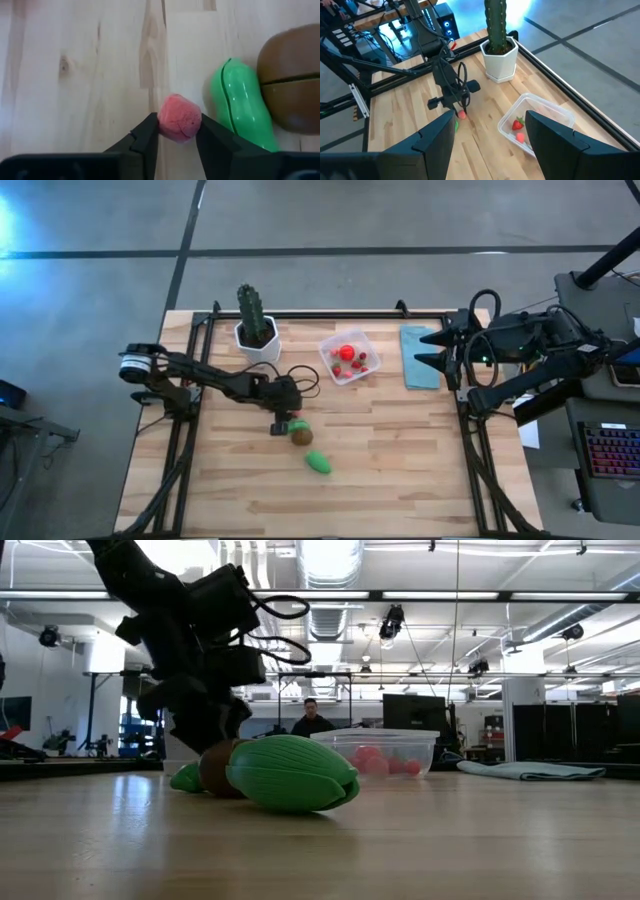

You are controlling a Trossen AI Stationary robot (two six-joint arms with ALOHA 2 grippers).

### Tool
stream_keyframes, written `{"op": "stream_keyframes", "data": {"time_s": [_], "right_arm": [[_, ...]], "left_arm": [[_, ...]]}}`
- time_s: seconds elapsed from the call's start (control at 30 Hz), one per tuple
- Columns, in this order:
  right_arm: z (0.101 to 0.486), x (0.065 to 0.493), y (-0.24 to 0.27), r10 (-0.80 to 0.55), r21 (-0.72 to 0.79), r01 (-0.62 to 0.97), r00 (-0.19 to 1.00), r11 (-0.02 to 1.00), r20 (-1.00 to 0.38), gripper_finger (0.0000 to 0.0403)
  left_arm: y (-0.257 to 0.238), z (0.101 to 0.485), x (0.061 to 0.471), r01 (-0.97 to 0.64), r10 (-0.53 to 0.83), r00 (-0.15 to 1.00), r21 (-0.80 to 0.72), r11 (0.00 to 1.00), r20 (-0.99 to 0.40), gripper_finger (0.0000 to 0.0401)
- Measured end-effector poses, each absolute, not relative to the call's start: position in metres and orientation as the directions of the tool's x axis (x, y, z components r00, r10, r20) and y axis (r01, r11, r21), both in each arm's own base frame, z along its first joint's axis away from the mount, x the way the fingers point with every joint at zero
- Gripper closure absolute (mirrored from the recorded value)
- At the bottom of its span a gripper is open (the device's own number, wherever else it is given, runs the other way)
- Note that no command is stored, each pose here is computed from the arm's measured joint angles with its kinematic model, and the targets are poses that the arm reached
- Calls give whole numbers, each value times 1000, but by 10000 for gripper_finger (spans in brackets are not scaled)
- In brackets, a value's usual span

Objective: Pick and placing Produce into tupperware
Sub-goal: Put the peach into the transparent bin, then put the peas into the transparent bin

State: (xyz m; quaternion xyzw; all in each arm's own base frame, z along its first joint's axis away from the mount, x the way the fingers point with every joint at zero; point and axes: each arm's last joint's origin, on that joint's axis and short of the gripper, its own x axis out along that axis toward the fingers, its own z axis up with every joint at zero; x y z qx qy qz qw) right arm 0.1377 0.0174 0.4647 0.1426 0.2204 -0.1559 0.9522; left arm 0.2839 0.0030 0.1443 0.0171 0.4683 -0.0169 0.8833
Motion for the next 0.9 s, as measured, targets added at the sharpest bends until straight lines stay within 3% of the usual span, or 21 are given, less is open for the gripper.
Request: {"op": "stream_keyframes", "data": {"time_s": [0.2, 0.57, 0.9], "right_arm": [[464, 137, 17, -235, 203, 363, 851, 910, -469, 170], [464, 137, 17, -236, 210, 367, 851, 906, -468, 170], [464, 138, 17, -237, 228, 378, 849, 897, -473, 170]], "left_arm": [[4, 158, 293, -7, 19, 597, 18, 1000, -802, 310], [38, 248, 349, -291, 288, 766, 90, 953, -575, 308], [81, 235, 393, -335, 355, 726, 149, 931, -589, 240]]}}
